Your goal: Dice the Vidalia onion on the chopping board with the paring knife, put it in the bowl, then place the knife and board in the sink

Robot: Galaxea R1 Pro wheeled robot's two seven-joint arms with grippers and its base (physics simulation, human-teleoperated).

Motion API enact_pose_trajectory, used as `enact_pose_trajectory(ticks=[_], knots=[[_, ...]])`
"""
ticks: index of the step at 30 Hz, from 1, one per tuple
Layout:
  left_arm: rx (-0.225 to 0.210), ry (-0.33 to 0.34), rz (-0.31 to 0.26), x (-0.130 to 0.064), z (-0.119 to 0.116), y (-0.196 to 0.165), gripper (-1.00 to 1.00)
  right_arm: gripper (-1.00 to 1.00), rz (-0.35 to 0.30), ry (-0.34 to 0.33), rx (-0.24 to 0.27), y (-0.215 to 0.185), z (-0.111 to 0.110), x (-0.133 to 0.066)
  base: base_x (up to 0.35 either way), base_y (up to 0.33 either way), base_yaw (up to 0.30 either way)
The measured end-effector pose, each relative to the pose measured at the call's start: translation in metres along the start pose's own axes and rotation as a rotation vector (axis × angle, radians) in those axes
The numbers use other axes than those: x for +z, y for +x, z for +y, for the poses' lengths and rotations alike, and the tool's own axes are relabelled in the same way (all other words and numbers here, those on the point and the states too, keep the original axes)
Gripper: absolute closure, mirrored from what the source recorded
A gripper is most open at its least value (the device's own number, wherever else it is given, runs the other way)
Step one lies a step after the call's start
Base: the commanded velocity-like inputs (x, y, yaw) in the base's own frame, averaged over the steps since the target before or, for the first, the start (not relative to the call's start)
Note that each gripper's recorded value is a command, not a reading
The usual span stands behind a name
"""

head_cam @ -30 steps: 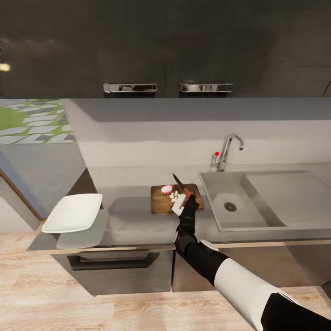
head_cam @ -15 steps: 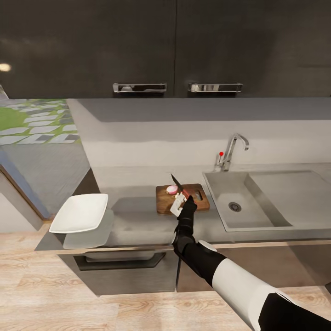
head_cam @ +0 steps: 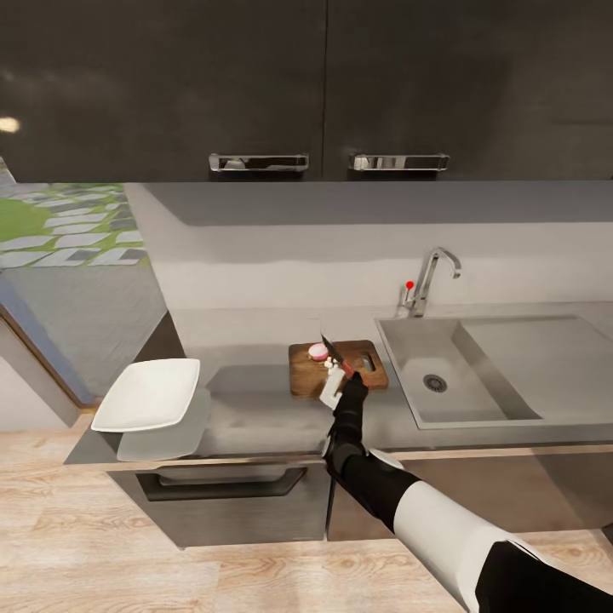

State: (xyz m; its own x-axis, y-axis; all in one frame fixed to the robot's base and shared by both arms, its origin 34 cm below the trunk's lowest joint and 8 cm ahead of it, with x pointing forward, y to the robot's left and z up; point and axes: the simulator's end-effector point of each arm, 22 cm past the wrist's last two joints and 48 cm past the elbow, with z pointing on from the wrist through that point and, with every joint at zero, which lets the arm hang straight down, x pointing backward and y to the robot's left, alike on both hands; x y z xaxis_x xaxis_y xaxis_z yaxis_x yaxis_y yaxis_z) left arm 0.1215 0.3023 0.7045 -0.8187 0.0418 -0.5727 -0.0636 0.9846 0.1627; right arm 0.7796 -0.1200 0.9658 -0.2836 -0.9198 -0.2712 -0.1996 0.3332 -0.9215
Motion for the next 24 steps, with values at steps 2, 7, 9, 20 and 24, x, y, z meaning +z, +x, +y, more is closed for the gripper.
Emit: enact_pose_trajectory(ticks=[2,7,9,20,24], knots=[[0.0,0.0,0.0,0.0,0.0,0.0,-1.0,1.0,-0.001,-0.025,-0.001,0.001,0.006,0.0,0.0,0.0,0.0],[0.0,0.0,0.0,0.0,0.0,0.0,-1.0,1.0,-0.001,-0.041,-0.002,0.001,0.01,0.0,0.0,0.0,0.0],[0.0,0.0,0.0,0.0,0.0,0.0,-1.0,1.0,-0.001,-0.041,-0.002,0.001,0.01,0.0,0.0,0.0,0.0],[0.0,0.0,0.0,0.0,0.0,0.0,-1.0,1.0,-0.084,0.006,0.077,-0.026,-0.016,-0.002,0.0,0.0,0.0],[0.0,-0.001,0.0,0.0,0.0,0.0,-1.0,1.0,-0.011,0.09,0.344,-0.006,-0.093,0.016,0.0,0.0,0.0]])
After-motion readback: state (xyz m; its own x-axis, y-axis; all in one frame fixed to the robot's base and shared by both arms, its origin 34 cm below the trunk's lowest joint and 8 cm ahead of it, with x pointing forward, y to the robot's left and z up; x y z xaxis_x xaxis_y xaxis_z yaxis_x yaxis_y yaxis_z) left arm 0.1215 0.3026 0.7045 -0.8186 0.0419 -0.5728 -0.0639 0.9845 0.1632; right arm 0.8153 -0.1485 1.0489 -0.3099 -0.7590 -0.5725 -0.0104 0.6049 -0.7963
